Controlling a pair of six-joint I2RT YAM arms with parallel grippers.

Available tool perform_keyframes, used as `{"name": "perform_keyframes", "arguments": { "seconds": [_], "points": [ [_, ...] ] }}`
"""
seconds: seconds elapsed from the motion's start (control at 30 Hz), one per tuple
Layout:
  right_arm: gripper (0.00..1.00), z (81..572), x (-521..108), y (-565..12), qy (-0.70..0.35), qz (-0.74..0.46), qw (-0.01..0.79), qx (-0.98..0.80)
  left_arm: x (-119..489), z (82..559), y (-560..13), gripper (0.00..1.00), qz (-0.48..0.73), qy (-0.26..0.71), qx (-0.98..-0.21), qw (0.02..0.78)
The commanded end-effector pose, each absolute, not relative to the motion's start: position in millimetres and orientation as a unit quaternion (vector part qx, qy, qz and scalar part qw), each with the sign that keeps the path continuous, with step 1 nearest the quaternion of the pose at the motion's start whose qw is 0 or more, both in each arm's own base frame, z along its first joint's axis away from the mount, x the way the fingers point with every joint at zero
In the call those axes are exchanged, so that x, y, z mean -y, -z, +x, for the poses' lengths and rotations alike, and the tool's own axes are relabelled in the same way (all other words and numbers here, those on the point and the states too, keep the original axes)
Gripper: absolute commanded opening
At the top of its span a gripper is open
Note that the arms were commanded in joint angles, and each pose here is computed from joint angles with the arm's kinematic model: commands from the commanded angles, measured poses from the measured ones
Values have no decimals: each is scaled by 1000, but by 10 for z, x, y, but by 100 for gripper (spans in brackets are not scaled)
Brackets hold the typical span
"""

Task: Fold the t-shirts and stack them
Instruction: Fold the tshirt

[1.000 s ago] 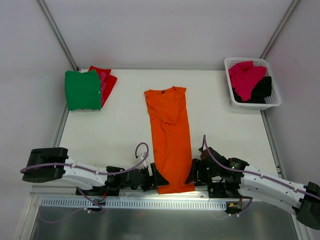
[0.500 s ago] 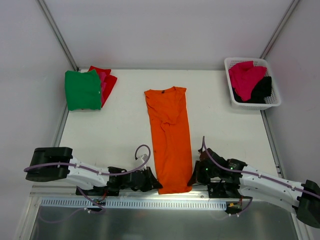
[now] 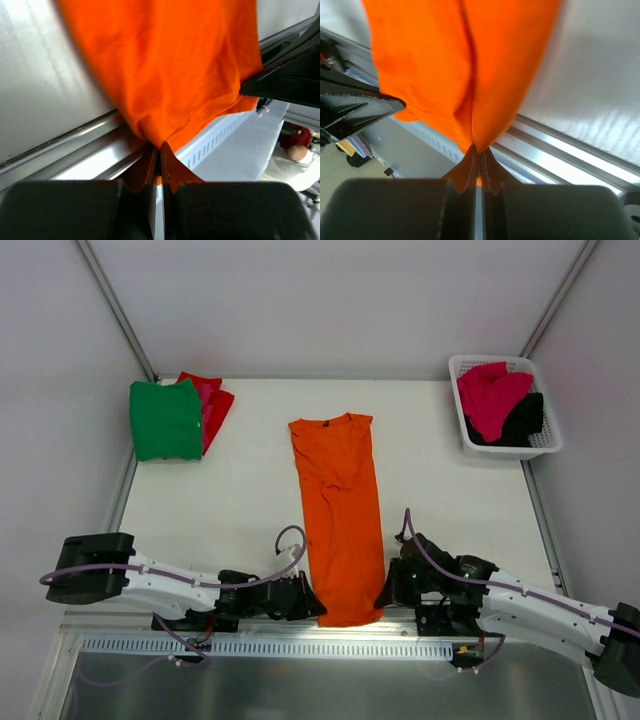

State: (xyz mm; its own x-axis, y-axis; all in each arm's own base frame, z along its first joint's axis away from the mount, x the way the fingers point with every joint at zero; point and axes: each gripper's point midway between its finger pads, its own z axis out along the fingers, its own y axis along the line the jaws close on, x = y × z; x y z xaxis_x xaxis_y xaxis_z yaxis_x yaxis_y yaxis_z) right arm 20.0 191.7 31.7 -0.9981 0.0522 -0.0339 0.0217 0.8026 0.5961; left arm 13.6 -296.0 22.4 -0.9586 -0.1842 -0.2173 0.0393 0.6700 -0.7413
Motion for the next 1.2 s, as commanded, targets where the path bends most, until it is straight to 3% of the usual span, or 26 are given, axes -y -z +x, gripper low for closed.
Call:
{"name": "perform_keyframes", "arguments": {
  "seconds": [0.0, 0.33, 0.7, 1.17],
  "points": [
    [1, 326, -2037, -600, -333, -12, 61, -941, 2978, 261, -492, 0, 6, 385, -901, 200],
    [1, 592, -2239, -911, -330, -62, 114, -935, 2635, 665, -954, 0, 5, 361, -881, 305],
    [1, 1196, -2427, -1224, -314, -80, 174, -930, 2402, 1279, -964, 0, -3, 290, -892, 346],
    [1, 1862, -2649, -971, -285, -73, 163, -942, 2742, 1943, -1033, 0, 25, 260, -896, 359]
  ]
}}
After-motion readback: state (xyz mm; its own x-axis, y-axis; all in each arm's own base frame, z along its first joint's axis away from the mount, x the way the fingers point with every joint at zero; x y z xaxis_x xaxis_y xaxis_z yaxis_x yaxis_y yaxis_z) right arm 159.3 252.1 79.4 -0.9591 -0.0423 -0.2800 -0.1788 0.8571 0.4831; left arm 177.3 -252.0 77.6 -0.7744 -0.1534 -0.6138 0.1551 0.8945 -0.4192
